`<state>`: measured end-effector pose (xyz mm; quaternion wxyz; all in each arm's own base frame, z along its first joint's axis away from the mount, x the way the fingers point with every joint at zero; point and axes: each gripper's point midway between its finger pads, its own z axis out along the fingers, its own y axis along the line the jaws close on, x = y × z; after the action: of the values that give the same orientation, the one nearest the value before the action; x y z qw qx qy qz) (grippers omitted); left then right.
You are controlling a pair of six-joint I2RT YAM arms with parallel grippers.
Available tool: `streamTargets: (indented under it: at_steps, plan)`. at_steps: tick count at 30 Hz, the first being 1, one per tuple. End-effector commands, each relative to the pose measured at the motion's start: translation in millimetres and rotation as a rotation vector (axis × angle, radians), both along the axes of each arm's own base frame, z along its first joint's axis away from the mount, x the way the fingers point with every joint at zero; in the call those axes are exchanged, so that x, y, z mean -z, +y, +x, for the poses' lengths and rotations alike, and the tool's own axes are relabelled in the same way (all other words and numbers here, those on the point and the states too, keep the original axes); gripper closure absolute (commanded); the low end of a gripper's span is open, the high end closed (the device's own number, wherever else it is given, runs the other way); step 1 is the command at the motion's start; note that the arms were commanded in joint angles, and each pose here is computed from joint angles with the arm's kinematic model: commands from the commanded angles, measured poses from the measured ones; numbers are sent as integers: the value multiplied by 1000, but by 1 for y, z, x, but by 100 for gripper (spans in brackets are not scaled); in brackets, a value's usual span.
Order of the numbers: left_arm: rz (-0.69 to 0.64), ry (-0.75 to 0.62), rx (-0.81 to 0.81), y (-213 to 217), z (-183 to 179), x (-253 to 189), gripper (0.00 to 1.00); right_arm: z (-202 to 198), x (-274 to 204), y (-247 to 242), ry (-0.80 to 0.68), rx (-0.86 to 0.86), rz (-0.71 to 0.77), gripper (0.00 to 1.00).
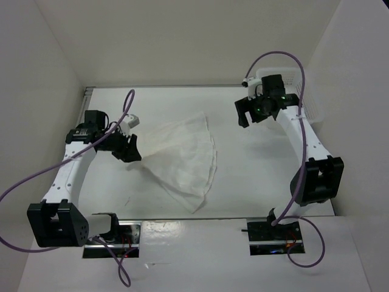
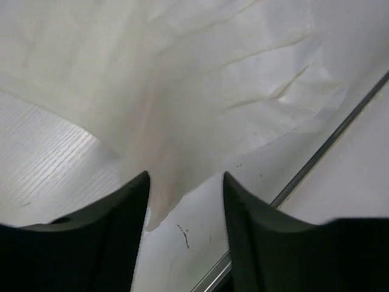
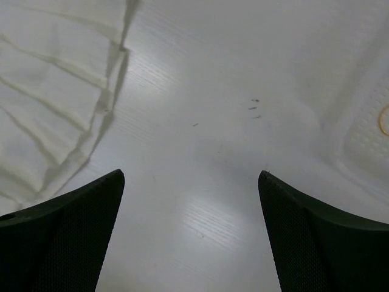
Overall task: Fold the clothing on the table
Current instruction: Flatten the skirt out
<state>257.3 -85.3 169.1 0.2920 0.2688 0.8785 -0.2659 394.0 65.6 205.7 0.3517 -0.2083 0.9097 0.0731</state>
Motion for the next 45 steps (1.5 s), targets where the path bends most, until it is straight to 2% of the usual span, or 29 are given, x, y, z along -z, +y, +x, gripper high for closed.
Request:
streamTargets:
  at_steps: [1, 2, 5, 6, 10, 11, 13, 15, 17, 19, 22, 30, 40, 45]
  plan:
    - [91, -113, -24, 15, 7, -15, 38, -1, -2, 34, 21, -117, -42, 5]
    - [105, -148, -33, 17, 8, -24, 24, -2, -5, 51, 18, -155, -49, 5]
    - [152, -188, -110, 32, 4, -37, 3, 1, 0, 90, 31, -254, -50, 5]
    - [175, -193, -171, 42, 6, -42, 0, 2, 2, 102, 32, -280, -51, 5]
    - [193, -253, -410, 75, 11, -67, 0, -3, 12, 173, 26, -416, -109, 5]
    - [189, -262, -474, 86, 12, -69, 0, -15, 26, 205, 48, -489, -120, 5]
    - [170, -254, -602, 99, 7, -70, 0, -17, 24, 239, 21, -545, -120, 5]
    - [168, -263, -728, 119, 5, -71, 0, -27, 44, 273, 56, -608, -114, 5]
    - [174, -279, -808, 133, -3, -75, 0, -22, 39, 294, 24, -644, -101, 4]
    - [179, -305, -869, 145, -7, -82, 0, -25, 54, 315, 28, -696, -106, 2]
    - [197, -298, -950, 163, -12, -78, 0, -24, 60, 334, -34, -758, -155, 2]
    - [193, -303, -989, 173, -18, -78, 0, -27, 104, 349, -64, -909, -271, 2]
    - [181, -294, -985, 173, -17, -76, 0, -58, 172, 359, 5, -1069, -390, 2]
    - [181, -298, -972, 172, -17, -76, 0, -61, 178, 357, 26, -1077, -390, 2]
